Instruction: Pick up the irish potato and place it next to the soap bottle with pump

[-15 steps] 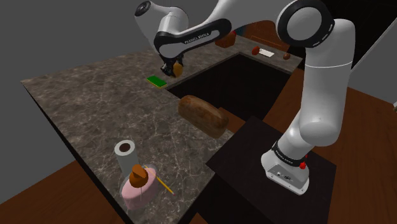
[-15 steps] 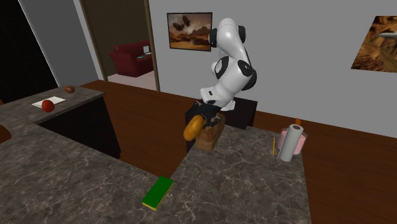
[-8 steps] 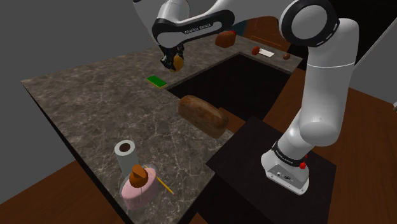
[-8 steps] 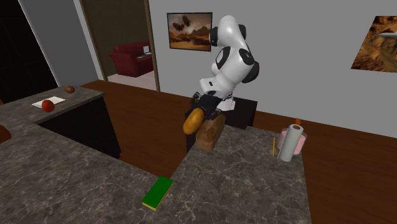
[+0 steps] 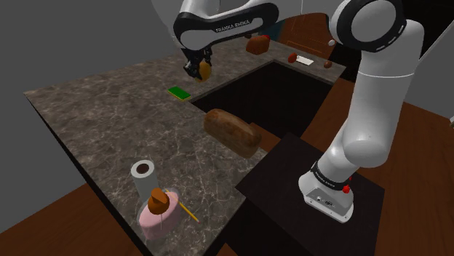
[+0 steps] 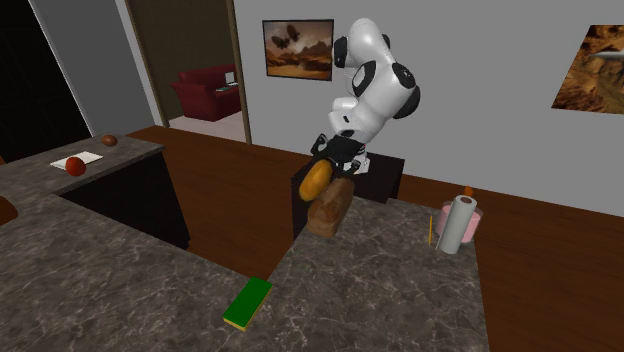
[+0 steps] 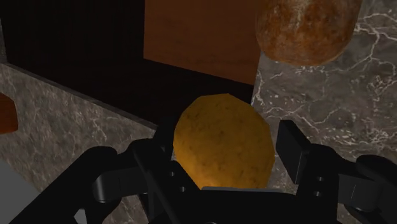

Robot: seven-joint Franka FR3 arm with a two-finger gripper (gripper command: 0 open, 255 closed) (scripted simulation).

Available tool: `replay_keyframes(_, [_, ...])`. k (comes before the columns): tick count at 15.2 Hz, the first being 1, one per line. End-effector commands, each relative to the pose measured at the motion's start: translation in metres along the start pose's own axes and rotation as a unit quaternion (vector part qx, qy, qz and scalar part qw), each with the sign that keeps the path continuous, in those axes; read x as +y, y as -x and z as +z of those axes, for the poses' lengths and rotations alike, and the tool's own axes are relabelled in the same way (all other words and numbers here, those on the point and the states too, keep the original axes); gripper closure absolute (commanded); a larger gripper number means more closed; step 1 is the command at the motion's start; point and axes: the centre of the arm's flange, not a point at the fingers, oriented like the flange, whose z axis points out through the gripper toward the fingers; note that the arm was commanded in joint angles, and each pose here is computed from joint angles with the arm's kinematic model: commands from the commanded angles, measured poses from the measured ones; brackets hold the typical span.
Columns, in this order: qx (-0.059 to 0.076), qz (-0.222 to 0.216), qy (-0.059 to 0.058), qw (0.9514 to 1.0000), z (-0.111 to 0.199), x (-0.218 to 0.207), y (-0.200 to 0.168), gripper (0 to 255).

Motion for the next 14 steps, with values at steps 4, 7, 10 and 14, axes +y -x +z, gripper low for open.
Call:
replay_keyframes(4, [0.0,0.001,0.0,1.0,-0.023,-0.041,0.049,255])
replay_keyframes(7, [0.0,0.001,0.0,1.0,-0.037,-0.065,0.077,255])
replay_keyframes(10, [0.0,0.001,0.0,1.0,-0.05,-0.09,0.105,255])
replay_keyframes(14, [0.0,0.001,0.0,1.0,-0.069,-0.122,0.143,255])
